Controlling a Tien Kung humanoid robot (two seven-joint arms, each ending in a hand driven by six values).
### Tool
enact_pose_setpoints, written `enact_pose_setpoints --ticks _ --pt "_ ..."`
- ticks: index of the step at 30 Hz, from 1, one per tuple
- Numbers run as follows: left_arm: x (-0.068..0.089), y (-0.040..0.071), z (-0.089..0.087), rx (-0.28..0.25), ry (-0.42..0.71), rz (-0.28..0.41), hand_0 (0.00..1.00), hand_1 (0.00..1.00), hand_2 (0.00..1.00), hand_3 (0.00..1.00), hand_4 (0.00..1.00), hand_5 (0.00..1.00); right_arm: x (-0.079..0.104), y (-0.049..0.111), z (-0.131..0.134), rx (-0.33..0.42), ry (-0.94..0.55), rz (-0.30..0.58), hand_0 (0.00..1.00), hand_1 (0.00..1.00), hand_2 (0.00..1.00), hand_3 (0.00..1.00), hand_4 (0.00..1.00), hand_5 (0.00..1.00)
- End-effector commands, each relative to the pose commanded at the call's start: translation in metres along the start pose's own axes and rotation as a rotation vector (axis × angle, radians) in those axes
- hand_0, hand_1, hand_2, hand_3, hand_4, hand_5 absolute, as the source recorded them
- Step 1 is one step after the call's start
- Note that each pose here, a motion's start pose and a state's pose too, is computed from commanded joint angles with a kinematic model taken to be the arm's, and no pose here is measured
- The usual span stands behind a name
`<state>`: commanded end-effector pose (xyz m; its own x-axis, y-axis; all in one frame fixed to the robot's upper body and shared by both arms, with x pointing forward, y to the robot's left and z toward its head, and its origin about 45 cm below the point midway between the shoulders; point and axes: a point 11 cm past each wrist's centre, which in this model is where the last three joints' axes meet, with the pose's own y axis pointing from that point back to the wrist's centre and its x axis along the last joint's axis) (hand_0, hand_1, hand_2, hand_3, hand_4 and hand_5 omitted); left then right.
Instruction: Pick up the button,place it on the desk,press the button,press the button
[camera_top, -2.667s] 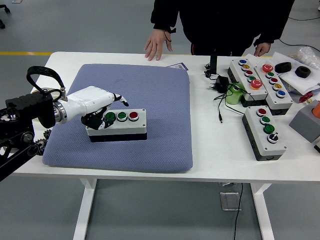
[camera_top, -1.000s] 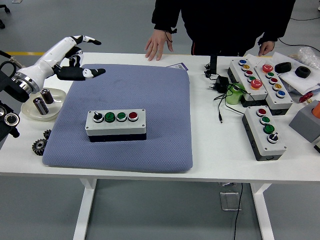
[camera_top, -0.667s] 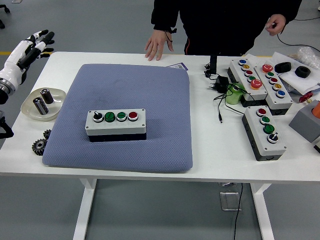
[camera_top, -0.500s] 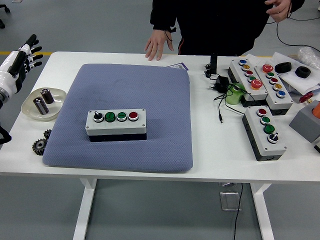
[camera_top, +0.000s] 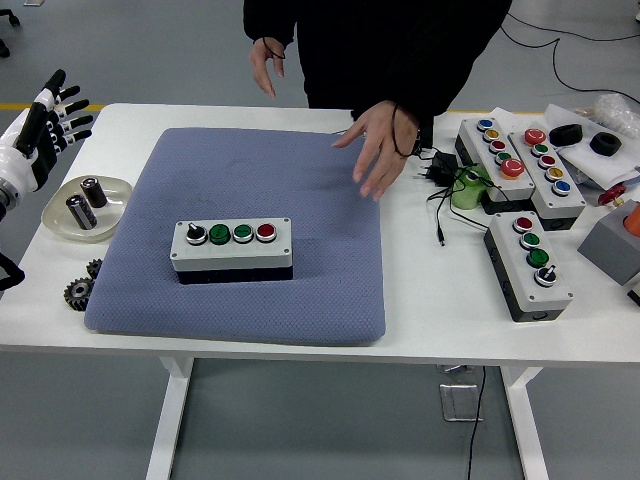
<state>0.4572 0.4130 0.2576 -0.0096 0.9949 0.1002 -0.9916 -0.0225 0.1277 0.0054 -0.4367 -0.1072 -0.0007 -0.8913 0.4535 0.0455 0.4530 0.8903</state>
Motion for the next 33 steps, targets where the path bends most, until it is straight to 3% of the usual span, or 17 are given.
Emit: enact_pose_setpoints --ticks 15,33 --pt "-0.002 0.0 0.0012 -0.004 0.001 -0.008 0.835 0.871 0.917 0.933 0.833 0.998 0.0004 0.0001 -0.0016 0.003 0.001 0.0 0.777 0.745 0.755 0.603 0.216 0.165" --pt "-0.0003 0.0004 -0.0037 -0.01 0.083 0.003 0.833 0.865 0.909 0.93 0.832 0.998 -0.0006 0.0001 -0.0004 0.002 0.003 -0.001 0.777 0.745 0.755 0.604 0.216 0.165"
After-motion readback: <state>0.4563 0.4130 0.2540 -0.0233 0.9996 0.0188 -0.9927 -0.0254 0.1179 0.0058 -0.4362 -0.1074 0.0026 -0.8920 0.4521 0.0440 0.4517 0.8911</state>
